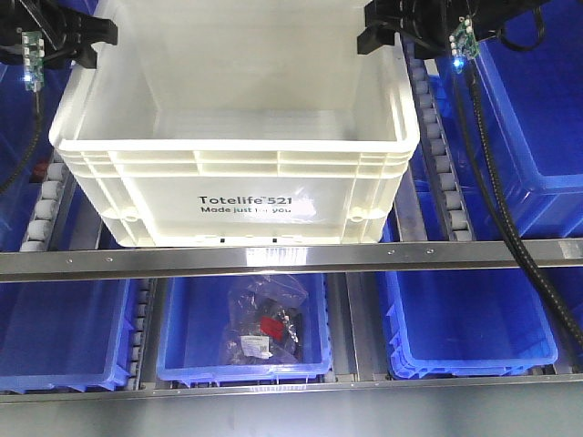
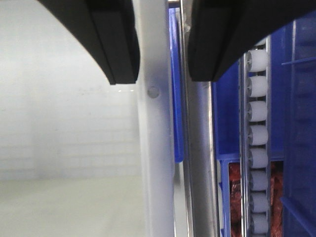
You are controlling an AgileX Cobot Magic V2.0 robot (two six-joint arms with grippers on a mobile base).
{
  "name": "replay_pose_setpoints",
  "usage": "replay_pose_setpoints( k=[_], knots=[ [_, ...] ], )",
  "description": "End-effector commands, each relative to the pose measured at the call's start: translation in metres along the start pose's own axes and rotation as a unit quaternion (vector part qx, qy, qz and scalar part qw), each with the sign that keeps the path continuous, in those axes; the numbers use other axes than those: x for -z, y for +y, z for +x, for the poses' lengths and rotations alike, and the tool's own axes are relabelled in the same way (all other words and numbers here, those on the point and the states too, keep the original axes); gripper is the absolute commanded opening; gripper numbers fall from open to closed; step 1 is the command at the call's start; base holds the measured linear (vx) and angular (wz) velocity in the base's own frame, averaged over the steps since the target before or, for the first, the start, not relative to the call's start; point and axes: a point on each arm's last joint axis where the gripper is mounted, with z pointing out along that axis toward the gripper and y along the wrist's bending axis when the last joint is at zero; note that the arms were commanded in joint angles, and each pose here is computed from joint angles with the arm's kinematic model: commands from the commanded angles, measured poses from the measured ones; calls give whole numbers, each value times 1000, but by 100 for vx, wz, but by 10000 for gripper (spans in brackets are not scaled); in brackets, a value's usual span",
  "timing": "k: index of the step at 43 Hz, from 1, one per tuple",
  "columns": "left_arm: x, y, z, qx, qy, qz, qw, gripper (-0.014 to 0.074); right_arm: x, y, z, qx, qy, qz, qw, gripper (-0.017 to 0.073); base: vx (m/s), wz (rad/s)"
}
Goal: Place moving items into box and shelve
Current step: 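Push the held tote forward onto the shelf's roller lane with both grippers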
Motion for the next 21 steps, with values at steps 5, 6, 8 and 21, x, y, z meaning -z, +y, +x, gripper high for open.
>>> replay_pose_setpoints(
  k=[5,6,8,21],
  knots=[
    [49,-5,-17,-10,-94,29,995,379,34,13,-15,6,-58,-16,998,589,0,0],
    [51,-6,-16,-8,-95,33,995,379,35,13,-15,7,-57,-16,998,589,0,0],
    [52,-6,-14,-6,-94,36,995,379,36,13,-15,8,-55,-15,998,589,0,0],
    [49,1,73,1,-122,30,992,337,63,22,-16,51,-83,-19,995,589,0,0]
  ],
)
